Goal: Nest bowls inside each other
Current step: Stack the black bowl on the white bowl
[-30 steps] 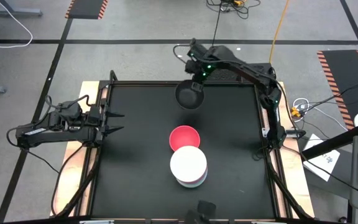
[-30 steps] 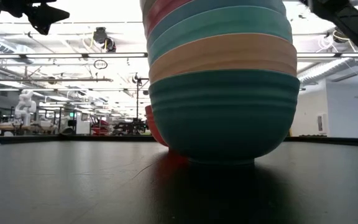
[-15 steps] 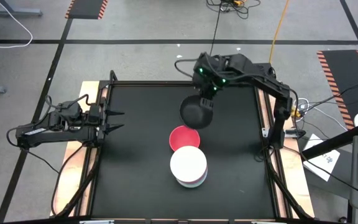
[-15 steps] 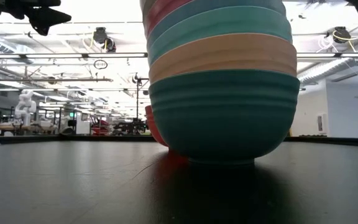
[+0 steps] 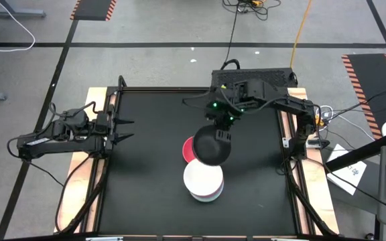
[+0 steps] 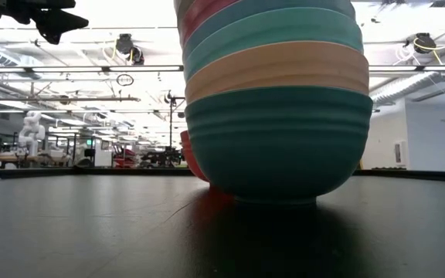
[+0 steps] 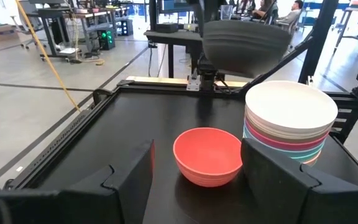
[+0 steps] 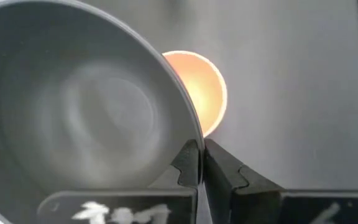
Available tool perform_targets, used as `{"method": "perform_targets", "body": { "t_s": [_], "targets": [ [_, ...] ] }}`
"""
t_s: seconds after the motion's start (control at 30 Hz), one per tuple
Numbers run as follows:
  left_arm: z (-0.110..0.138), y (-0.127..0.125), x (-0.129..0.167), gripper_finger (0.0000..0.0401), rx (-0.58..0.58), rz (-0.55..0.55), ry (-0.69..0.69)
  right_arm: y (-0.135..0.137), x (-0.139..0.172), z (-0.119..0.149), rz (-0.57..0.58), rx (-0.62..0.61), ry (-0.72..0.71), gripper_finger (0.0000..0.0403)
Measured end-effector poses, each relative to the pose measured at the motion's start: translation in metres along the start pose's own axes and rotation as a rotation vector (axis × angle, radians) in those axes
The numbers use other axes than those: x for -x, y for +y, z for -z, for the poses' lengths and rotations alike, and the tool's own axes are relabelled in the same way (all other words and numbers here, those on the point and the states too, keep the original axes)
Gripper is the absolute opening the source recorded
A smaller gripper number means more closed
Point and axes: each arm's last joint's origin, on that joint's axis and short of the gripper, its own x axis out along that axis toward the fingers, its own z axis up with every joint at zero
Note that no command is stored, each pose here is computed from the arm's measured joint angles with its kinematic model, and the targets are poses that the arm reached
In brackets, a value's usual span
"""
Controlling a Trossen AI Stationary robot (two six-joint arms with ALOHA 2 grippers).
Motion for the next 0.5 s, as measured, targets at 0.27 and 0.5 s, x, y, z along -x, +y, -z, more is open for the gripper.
{"method": "perform_targets", "body": {
  "t_s": [0.27,0.5],
  "targets": [
    [0.000,0.000,0.000,0.0243,-0.006,-0.001,-0.001,0.027,-0.001,-0.006,-0.130,0.027,-0.072,0.0000],
    [0.000,0.000,0.000,0.0243,-0.005,-0.001,-0.001,0.043,-0.004,-0.003,-0.170,-0.015,-0.043,0.0000]
  ]
}}
